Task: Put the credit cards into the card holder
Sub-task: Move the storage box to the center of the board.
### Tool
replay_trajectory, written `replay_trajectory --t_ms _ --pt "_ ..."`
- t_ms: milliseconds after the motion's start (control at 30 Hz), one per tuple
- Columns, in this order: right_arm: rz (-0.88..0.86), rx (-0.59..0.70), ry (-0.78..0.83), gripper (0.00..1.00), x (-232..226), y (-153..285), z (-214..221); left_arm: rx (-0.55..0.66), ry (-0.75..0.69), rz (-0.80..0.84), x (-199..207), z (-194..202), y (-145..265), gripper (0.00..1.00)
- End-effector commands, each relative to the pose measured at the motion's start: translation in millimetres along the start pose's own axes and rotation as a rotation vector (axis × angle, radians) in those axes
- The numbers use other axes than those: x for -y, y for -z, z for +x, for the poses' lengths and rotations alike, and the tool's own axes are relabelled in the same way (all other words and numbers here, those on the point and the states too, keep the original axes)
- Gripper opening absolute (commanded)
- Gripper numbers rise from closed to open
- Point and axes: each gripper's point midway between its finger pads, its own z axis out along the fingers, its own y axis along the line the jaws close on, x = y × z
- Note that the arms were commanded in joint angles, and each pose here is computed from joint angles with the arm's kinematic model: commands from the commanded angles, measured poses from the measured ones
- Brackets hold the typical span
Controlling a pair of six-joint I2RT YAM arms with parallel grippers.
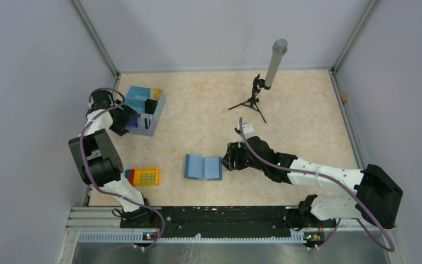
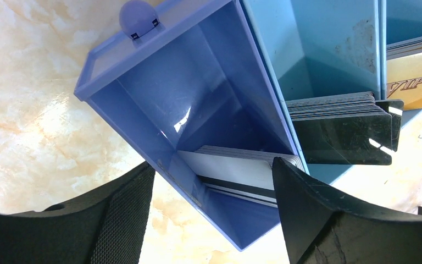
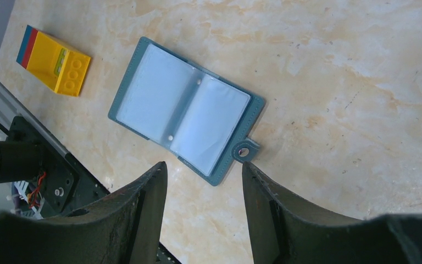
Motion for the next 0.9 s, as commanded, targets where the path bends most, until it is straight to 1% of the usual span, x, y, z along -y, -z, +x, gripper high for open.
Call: replay_trajectory --t_ms 0,167,333,600,733,800,867 --pt "-0.035 0.058 0.004 0.52 -11.0 0.3 -21.1 0.023 -0.008 -0.004 3.0 -8.7 -0.7 0.76" --pt "-0.035 0.059 -0.001 0.52 -11.2 0.0 -21.0 0.049 -0.011 -0.003 0.2 -7.4 6.7 0.68" --pt "-0.036 0.057 -0.002 0.52 -11.1 0.0 -20.2 0.048 -0.013 0.014 0.3 -1.6 13.4 0.60" --pt "-0.050 0.061 -0.002 0.52 -13.6 -0.8 -20.9 0.059 -0.010 0.021 -5.1 7.8 22.9 0.52" --pt "-0.123 0.073 0.044 0.52 -29.8 -2.9 -29.1 0.048 -0.022 0.012 -8.4 11.7 23.8 0.47" --pt "-0.166 0.099 0.074 0.52 -41.1 -6.5 -39.3 0.054 -0.029 -0.001 -11.8 12.1 25.2 0.43" --pt "-0.229 0.103 0.108 0.52 -57.9 -12.3 -47.6 0.068 -0.032 -0.006 -13.4 11.0 27.4 0.41"
